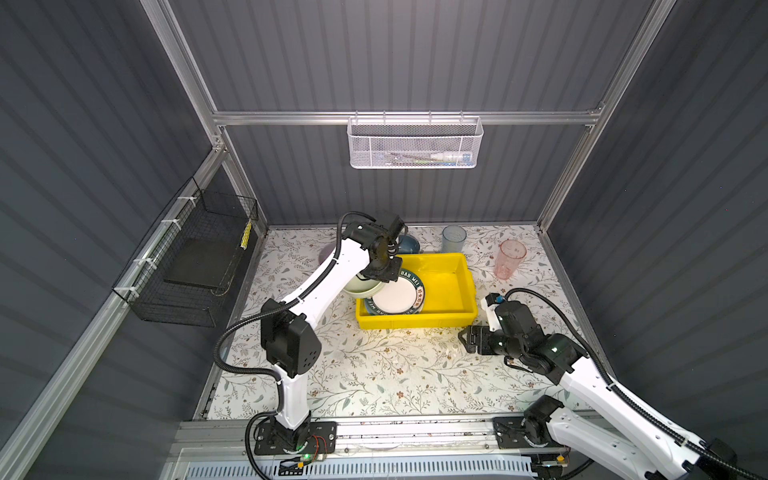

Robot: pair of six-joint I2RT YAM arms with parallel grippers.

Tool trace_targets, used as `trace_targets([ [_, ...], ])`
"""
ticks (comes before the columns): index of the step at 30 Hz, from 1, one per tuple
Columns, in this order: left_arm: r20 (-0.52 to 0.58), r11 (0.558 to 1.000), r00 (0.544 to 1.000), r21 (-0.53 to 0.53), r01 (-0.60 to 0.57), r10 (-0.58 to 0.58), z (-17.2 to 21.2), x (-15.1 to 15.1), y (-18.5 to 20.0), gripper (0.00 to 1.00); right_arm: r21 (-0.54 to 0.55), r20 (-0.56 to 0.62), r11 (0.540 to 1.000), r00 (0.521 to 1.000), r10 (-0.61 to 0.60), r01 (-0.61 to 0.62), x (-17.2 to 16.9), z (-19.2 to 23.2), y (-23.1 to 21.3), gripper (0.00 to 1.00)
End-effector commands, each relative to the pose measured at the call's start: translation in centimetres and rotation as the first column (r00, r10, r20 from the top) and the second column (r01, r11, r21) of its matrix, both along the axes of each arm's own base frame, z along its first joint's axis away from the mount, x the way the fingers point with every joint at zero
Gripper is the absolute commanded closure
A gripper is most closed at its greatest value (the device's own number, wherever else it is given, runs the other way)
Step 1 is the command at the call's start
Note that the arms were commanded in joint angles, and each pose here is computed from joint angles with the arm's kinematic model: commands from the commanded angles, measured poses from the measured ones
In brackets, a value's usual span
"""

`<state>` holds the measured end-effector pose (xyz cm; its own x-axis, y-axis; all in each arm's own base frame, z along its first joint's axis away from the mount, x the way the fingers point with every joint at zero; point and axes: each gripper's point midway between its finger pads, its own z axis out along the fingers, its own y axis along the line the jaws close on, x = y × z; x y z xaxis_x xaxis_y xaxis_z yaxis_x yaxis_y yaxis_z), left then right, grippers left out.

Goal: Place the mixed dishes into the plastic bin
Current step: 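Lower the left gripper onto the pale green bowl rim while the right draws back, then lift the pale green bowl and carry it over the yellow bin with the left gripper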

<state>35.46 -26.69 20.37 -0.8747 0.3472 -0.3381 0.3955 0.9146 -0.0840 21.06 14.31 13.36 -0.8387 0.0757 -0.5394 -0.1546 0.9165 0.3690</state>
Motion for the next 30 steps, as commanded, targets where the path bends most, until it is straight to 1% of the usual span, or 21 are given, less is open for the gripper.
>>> trace_targets([
  [1, 0.060, 0.997, 0.995, -0.011, 0.076, -0.076, 1.7, 0.1, -2.5, 1.00, -0.017, -0.019, 1.000, 1.000, -0.014, 0.014, -0.5, -0.6, -0.5, 0.12],
  [5, 0.045, 0.992, 0.991, 0.009, 0.128, -0.128, 0.0, -0.1, -5.1, 1.00, -0.019, -0.019, 1.000, 1.000, -0.018, 0.018, -0.7, -0.6, -0.7, 0.12],
  [10, 0.039, 0.989, 0.989, 0.052, 0.142, -0.144, -2.2, 0.1, -6.3, 1.00, -0.021, -0.018, 1.000, 1.000, -0.021, 0.021, -0.9, -0.6, -0.9, 0.12],
  [18, 0.054, 0.986, 0.991, 0.118, 0.114, -0.121, -4.7, 0.9, -5.9, 1.00, -0.006, -0.020, 1.000, 1.000, -0.020, 0.020, -0.9, -0.7, -0.7, 0.12],
  [23, 0.047, 0.986, 0.992, 0.129, 0.108, -0.115, -6.3, 1.0, -5.9, 1.00, -0.002, -0.019, 1.000, 1.000, -0.021, 0.021, -0.9, -0.7, -0.7, 0.11],
  [30, 0.059, 0.986, 0.992, 0.130, 0.104, -0.113, -7.3, 1.5, -6.2, 1.00, -0.003, -0.025, 1.000, 0.999, -0.022, 0.022, -1.0, -1.0, -0.7, 0.11],
])
